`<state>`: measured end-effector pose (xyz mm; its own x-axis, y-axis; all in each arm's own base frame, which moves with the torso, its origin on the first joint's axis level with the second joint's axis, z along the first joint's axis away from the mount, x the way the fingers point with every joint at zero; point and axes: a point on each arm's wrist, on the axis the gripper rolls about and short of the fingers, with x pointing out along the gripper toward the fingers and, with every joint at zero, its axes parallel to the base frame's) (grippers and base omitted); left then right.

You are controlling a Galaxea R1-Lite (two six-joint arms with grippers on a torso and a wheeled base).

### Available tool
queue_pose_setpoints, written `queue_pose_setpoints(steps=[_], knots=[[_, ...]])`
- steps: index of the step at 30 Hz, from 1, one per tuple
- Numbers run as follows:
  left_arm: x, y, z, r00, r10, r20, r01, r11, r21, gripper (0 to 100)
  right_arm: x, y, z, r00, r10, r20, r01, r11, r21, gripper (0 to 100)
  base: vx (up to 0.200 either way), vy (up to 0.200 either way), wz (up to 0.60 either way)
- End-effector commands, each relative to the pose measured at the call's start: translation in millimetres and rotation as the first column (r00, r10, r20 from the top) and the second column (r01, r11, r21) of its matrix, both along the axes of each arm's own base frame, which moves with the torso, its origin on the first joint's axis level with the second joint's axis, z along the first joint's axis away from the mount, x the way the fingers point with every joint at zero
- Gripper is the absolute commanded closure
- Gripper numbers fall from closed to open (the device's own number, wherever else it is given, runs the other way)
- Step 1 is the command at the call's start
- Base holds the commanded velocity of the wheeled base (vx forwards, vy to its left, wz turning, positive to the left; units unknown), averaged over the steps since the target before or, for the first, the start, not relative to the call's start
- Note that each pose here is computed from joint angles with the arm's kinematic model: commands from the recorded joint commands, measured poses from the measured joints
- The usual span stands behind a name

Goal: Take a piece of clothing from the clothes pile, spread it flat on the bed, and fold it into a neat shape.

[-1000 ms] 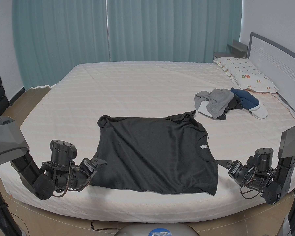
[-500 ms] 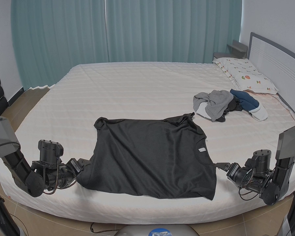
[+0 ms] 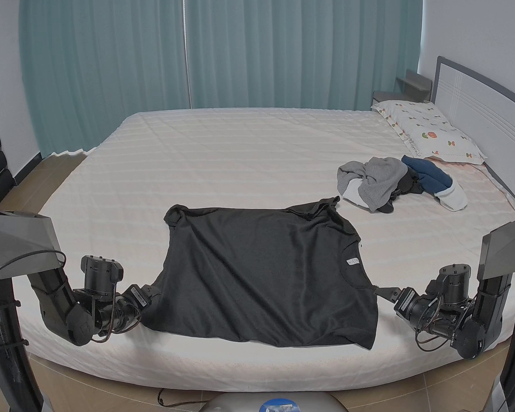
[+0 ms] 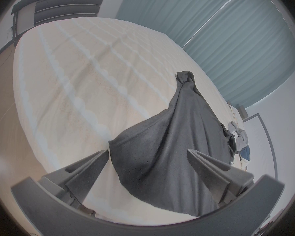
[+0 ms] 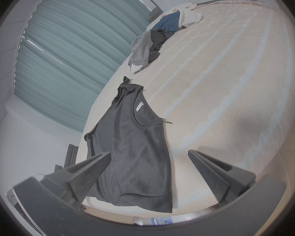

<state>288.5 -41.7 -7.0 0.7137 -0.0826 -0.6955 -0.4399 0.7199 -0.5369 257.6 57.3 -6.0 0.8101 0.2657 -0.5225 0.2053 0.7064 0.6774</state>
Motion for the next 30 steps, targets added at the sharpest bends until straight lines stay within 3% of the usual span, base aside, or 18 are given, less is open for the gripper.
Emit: queue_pose_setpoints(steps=[1,11,12,19,30], knots=[[6,1,-19,0.999,0.012,-0.041,-0.012,1.0,0.013,0,0,0,-3,1.0,0.0,-0.004,0.0,1.0,-0.002,0,0.0,0.0,0.0],[15,4,-23,0.999,0.039,-0.028,-0.038,0.999,0.025,0,0,1,-3,1.0,0.004,-0.004,-0.004,1.0,-0.001,0,0.0,0.0,0.0],[15,4,-23,0.999,0.039,-0.028,-0.038,0.999,0.025,100,0,1,-3,1.0,0.004,-0.004,-0.004,1.0,-0.001,0,0.0,0.0,0.0],[8,7,-22,0.995,0.094,-0.021,-0.092,0.993,0.075,100,-4,3,-3,1.0,0.013,-0.013,-0.013,1.0,-0.006,0,0.0,0.0,0.0],[-20,11,-14,0.998,0.062,0.023,-0.065,0.992,0.11,100,-2,18,-9,0.998,0.068,-0.015,-0.068,0.998,-0.015,0,0.0,0.0,0.0]])
